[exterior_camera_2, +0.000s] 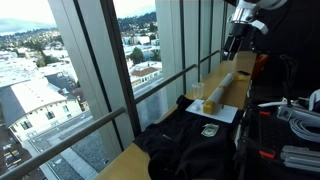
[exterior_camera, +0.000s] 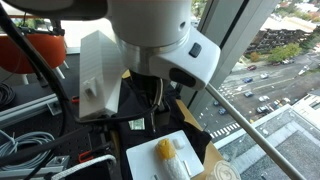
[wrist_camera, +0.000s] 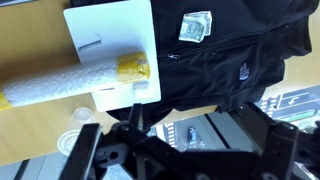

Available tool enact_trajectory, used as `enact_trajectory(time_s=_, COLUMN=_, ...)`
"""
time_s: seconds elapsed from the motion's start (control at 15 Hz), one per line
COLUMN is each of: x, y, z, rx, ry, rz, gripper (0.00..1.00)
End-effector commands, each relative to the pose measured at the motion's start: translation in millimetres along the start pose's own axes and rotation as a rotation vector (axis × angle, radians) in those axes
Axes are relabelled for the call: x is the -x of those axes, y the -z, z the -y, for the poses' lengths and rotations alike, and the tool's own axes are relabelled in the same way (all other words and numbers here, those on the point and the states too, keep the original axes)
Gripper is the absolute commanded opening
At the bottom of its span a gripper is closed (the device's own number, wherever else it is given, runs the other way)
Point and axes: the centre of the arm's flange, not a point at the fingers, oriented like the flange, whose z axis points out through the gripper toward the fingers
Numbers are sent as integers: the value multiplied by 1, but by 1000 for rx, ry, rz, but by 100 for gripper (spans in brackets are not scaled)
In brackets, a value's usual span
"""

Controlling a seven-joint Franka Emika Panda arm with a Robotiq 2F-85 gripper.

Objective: Close the zip of the jersey

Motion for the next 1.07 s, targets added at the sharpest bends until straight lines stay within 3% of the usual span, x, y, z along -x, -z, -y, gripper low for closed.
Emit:
enact_trajectory(time_s=0.0, x=-53, y=-46, z=14, rx=32, ry=39, rz=2, gripper=100)
enact_trajectory(time_s=0.4, x=-97, y=-131, z=70, rx=88, ry=70, rz=30, gripper=100)
enact_trajectory(time_s=0.67, x=-94, y=-183, z=93, rx=109, ry=50, rz=30, gripper=100)
enact_trajectory(time_s=1.0, x=-81, y=-225, z=87, rx=123, ry=24, rz=58, gripper=100)
